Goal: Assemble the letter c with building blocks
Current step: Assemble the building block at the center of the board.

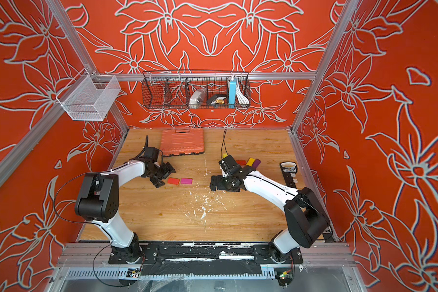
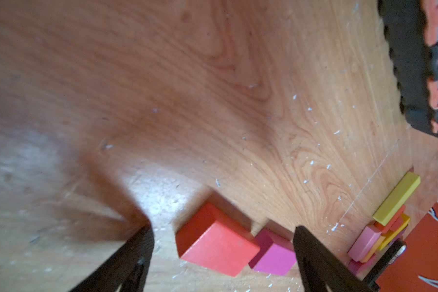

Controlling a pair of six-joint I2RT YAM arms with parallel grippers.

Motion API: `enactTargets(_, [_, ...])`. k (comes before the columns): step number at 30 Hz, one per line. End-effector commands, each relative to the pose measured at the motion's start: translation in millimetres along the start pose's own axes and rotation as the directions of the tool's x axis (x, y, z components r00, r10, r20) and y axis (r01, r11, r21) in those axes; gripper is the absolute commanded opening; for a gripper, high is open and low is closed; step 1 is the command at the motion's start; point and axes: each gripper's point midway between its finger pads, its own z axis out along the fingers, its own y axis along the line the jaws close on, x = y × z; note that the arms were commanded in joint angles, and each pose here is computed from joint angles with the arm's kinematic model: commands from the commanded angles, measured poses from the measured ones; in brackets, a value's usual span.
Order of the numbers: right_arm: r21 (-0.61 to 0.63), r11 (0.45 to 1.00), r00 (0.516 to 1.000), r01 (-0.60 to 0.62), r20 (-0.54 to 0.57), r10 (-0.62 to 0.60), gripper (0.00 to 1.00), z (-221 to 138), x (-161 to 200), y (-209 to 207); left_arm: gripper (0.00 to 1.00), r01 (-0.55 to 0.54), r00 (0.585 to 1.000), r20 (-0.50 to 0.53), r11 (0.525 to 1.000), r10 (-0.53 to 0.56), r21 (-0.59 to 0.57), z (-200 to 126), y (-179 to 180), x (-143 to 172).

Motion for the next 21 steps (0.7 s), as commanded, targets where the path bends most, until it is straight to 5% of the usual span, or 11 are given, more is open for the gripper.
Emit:
enactTargets(1, [0.012,1.0,1.0,0.019,0.002,-0.019,0.98,2.6,-2.4,3.1,0.88,-0.035,0.999,-0.018,0.999,0.035,0.03,3.9,-5.6,1.8])
enactTargets(21, [0.007,1.0,1.0,0.013,0.01,-0.013,0.98,-0.2,1.6,8.0,0.88,-0.07,0.997,-0.038,0.993,0.074,0.096,7.9,-27.0,30.1])
